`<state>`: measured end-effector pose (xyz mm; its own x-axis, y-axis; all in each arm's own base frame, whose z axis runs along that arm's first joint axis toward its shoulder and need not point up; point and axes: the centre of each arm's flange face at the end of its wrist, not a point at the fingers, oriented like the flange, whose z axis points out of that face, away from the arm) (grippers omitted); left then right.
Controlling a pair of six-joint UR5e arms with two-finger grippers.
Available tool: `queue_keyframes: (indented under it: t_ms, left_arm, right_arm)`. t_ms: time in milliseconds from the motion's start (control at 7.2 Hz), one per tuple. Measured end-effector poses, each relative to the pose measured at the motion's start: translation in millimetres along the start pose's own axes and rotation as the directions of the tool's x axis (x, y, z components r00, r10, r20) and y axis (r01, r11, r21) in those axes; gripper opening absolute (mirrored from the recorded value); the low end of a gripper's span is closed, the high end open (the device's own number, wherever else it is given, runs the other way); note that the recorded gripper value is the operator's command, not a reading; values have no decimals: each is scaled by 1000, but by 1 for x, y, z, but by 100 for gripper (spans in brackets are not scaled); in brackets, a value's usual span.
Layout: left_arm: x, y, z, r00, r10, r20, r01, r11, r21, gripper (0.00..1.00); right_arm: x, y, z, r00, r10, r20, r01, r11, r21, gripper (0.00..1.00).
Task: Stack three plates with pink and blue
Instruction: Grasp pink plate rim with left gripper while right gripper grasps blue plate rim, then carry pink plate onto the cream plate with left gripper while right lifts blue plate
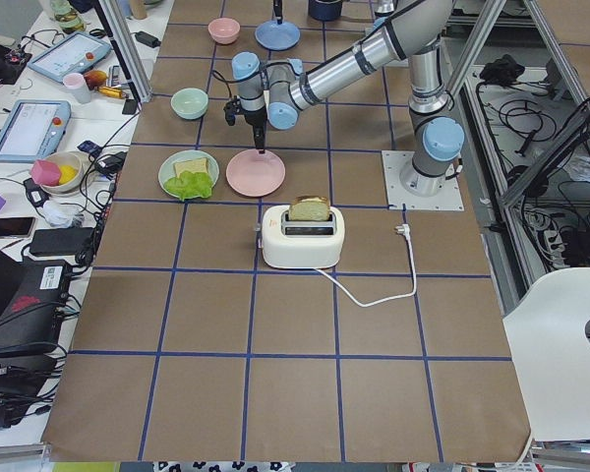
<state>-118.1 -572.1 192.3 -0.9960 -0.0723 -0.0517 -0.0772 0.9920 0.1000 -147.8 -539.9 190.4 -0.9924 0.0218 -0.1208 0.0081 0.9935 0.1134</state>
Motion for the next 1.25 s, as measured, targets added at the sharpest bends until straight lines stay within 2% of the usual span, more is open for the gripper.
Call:
queue_keyframes:
  t_ms: [139,278,694,972,1250]
  left_arm:
    - [2,-2,5,1000,3,1,-3,1000,0,0]
    - [3,-2,7,1000,7,1,-7,1000,0,0]
    - [6,-3,4,1000,15,2,-15,1000,12,0]
    - [23,-1,-21,1000,31,5,-31,998,50,0]
    - [70,-1,-54,1000,5,7,-5,998,67,0]
  right_arm:
    - [-2,-1,-1,1000,-3,5,3,1000,4,5]
    - [-3,-1,-3,1000,-6,7,6,1000,9,0]
    - [-4,-10,-24,1000,-30,-5,30,999,34,0]
    - [-9,-12,-40,999,-45,-13,45,998,43,0]
    - [-12,-15,-52,999,-51,-8,51,998,31,0]
